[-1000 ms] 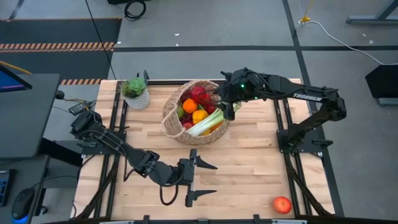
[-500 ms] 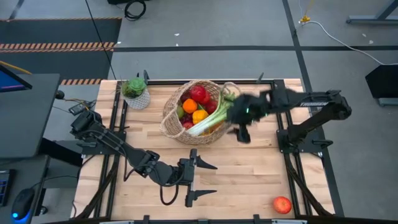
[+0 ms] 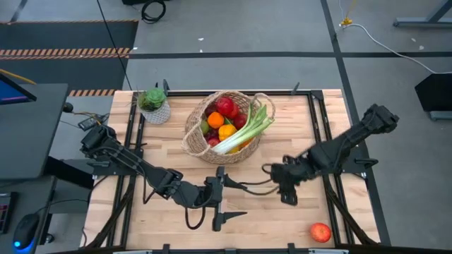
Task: Build produce basket
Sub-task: Put the apple into the basket
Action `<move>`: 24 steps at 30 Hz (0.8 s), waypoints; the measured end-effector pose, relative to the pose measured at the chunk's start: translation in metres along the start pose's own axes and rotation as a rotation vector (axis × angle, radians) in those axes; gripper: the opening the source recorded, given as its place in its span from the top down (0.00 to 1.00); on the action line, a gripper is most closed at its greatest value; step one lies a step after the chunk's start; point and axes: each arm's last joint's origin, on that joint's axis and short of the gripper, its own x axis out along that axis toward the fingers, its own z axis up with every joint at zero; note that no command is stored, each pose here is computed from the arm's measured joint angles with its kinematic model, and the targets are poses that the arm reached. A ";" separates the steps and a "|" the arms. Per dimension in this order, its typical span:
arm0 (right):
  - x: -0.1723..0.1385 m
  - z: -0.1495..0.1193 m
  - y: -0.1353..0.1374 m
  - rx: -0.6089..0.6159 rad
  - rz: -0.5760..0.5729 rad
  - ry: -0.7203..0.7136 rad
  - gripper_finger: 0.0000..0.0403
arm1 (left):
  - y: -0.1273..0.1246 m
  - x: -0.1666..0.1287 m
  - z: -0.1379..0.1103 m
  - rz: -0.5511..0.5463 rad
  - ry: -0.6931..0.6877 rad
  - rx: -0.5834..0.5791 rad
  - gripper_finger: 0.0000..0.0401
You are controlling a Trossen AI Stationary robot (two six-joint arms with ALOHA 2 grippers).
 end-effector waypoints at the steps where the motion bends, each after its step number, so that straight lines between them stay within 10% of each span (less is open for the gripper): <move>1: 0.004 -0.006 0.004 0.016 0.002 0.000 0.42 | 0.000 0.000 0.000 0.001 0.000 -0.001 0.12; 24: 0.028 -0.102 0.064 0.079 0.142 -0.292 0.42 | 0.000 0.000 0.001 0.000 -0.014 -0.009 0.12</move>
